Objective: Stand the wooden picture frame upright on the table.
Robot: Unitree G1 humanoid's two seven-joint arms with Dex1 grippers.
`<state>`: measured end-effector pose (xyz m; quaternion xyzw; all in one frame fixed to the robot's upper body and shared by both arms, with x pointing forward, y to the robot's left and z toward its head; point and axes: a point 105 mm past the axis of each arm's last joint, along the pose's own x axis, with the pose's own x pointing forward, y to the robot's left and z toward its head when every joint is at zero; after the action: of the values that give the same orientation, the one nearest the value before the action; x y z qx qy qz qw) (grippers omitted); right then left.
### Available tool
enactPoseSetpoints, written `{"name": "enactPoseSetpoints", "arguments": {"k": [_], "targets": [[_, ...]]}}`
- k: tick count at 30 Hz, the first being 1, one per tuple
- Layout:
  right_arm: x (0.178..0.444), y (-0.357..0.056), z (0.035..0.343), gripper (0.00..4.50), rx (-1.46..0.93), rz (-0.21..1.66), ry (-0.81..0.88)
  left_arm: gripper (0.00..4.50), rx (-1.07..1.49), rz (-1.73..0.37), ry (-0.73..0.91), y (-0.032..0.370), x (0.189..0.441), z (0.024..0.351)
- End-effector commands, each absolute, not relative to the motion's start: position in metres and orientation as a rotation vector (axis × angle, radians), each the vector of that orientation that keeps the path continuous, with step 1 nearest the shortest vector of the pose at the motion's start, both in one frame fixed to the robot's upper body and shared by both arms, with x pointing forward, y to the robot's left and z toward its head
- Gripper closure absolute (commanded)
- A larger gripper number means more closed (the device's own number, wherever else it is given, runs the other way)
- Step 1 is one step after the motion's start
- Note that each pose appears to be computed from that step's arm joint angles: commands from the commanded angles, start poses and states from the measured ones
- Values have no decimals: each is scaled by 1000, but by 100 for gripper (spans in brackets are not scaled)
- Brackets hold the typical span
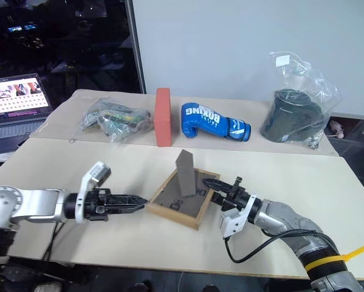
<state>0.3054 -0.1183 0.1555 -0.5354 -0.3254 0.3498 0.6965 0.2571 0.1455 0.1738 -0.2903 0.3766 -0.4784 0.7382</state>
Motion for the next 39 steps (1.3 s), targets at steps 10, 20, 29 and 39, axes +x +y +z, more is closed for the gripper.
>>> {"name": "enactPoseSetpoints", "arguments": {"k": [10,20,29,39], "targets": [[348,-123,193,328,-2,867,-196,0,-92,-989,196,172,265,202],[365,-121,165,328,272,910,146,0,-153,-1008,153,175,265,186],[336,-106,117,328,365,1032,430,0,-25,-872,205,193,281,169],[334,-99,114,328,424,978,442,0,89,-816,195,191,295,157]]}}
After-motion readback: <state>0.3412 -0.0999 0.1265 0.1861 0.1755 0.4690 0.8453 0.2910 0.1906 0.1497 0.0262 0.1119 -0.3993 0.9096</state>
